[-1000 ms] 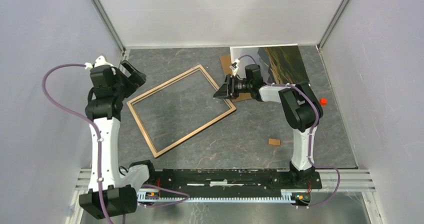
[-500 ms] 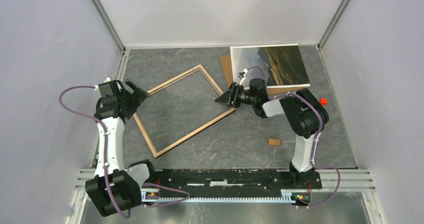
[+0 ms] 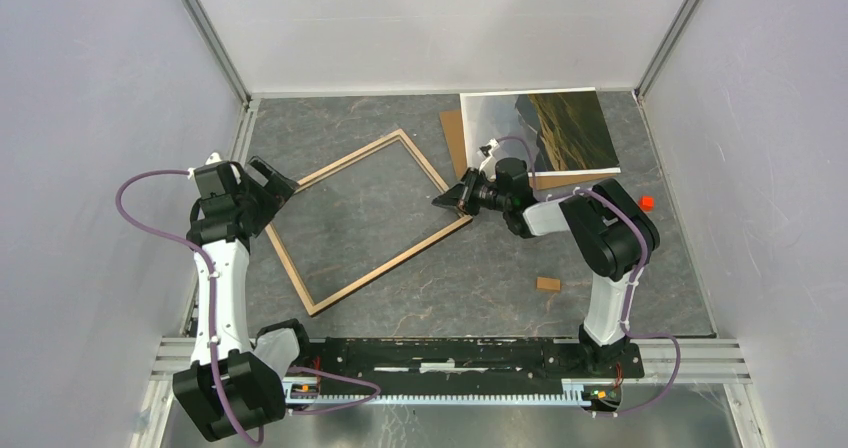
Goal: Put the photo into the frame
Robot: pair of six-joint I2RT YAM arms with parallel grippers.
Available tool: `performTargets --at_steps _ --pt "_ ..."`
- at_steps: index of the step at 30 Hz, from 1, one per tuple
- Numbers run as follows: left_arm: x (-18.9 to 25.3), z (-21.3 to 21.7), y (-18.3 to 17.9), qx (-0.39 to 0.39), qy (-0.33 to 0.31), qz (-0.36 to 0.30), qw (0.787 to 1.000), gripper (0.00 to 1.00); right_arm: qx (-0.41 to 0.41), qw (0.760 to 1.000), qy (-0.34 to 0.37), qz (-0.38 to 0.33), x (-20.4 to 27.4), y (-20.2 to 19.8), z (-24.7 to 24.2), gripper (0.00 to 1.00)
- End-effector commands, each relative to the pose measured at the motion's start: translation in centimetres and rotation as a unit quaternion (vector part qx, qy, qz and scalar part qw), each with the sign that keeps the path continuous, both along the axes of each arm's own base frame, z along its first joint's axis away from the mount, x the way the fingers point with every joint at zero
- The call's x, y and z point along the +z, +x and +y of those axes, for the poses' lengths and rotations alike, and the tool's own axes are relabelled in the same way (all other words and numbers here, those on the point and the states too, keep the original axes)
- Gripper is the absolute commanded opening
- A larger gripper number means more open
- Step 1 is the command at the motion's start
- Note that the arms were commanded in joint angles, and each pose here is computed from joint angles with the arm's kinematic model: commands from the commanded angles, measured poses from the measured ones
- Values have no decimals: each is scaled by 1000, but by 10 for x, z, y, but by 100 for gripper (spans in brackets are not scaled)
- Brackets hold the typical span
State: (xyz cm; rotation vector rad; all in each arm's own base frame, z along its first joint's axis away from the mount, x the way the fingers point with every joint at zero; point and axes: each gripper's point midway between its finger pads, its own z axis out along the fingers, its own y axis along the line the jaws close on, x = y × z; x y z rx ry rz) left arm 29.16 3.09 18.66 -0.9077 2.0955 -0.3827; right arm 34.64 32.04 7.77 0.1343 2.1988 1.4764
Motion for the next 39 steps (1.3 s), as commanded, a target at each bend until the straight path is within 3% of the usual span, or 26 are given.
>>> performTargets --at_steps 1,18,31,39 --pt "27 -3 7 -27 16 -41 999 100 31 999 32 -23 40 5 13 0" --pt "40 -7 9 -43 22 -55 997 100 65 991 100 66 53 1 18 0" --pt "45 -8 11 -46 21 -61 997 100 44 978 179 100 79 1 11 0" --pt "50 -9 10 -49 25 -66 996 100 55 979 166 101 72 -9 17 0"
